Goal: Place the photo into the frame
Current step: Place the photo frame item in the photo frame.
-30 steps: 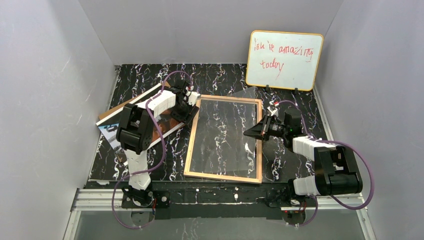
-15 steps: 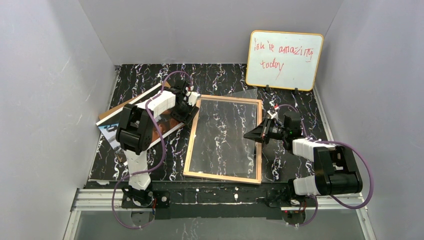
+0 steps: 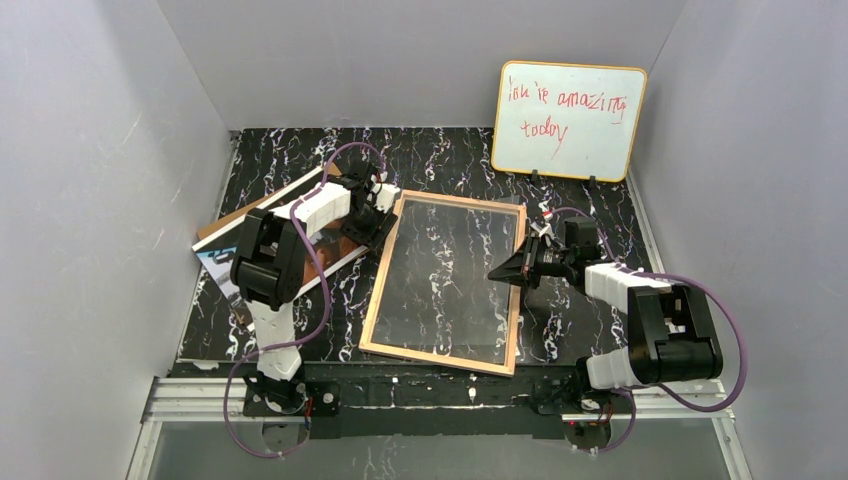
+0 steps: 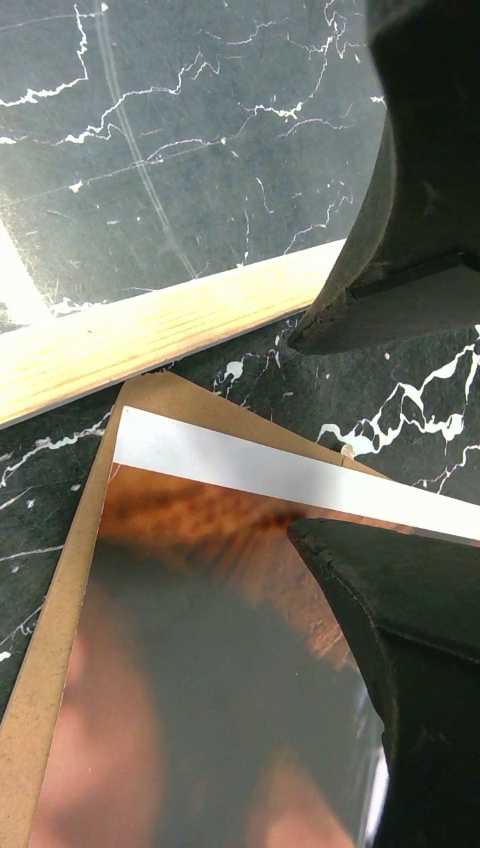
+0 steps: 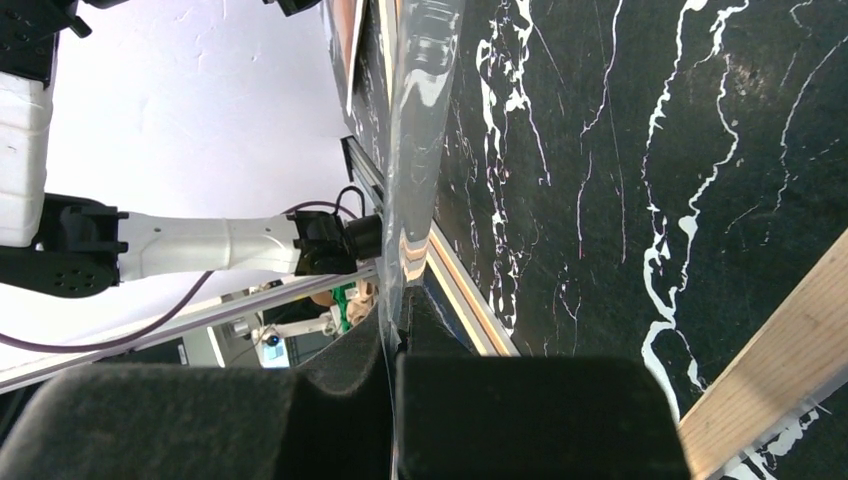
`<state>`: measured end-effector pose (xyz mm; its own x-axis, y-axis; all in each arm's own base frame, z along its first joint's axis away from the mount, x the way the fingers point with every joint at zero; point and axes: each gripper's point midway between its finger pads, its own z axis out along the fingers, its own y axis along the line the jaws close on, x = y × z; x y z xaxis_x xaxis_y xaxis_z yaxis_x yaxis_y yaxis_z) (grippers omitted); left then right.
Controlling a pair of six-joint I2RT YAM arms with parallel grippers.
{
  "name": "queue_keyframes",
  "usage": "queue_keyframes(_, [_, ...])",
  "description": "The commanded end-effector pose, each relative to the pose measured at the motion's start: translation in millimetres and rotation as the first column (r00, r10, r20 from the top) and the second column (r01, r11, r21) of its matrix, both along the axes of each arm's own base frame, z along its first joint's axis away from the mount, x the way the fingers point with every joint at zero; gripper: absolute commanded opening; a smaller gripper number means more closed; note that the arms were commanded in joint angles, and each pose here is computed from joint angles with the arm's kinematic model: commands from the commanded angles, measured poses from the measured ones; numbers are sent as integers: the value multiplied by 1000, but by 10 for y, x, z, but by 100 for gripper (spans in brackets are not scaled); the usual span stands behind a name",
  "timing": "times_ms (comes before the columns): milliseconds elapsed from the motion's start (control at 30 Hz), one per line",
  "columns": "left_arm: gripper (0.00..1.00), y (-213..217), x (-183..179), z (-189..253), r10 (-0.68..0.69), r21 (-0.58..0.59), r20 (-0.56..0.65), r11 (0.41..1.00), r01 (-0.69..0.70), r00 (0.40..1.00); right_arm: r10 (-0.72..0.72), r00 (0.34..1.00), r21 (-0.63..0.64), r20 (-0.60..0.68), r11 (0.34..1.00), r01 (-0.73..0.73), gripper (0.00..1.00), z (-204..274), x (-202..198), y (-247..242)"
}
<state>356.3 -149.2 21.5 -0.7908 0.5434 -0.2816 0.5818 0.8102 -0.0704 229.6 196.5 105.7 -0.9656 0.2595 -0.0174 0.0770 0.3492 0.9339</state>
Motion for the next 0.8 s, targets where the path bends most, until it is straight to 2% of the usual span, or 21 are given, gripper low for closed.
queue_keyframes(0, [59, -12, -493, -442, -26, -1, -200, 1000, 26, 979, 43, 999, 40, 26, 998, -44, 1, 174, 14, 39])
queue_keyframes(467, [58, 17, -507, -467, -27, 10, -199, 1000, 30, 980, 42, 996, 125, 83, 991, -52, 1, 412, -43, 46])
queue_keyframes(767, [59, 20, -508, -475, -27, 13, -199, 999, 30, 980, 45, 998, 117, 34, 992, -49, 1, 327, -140, 18])
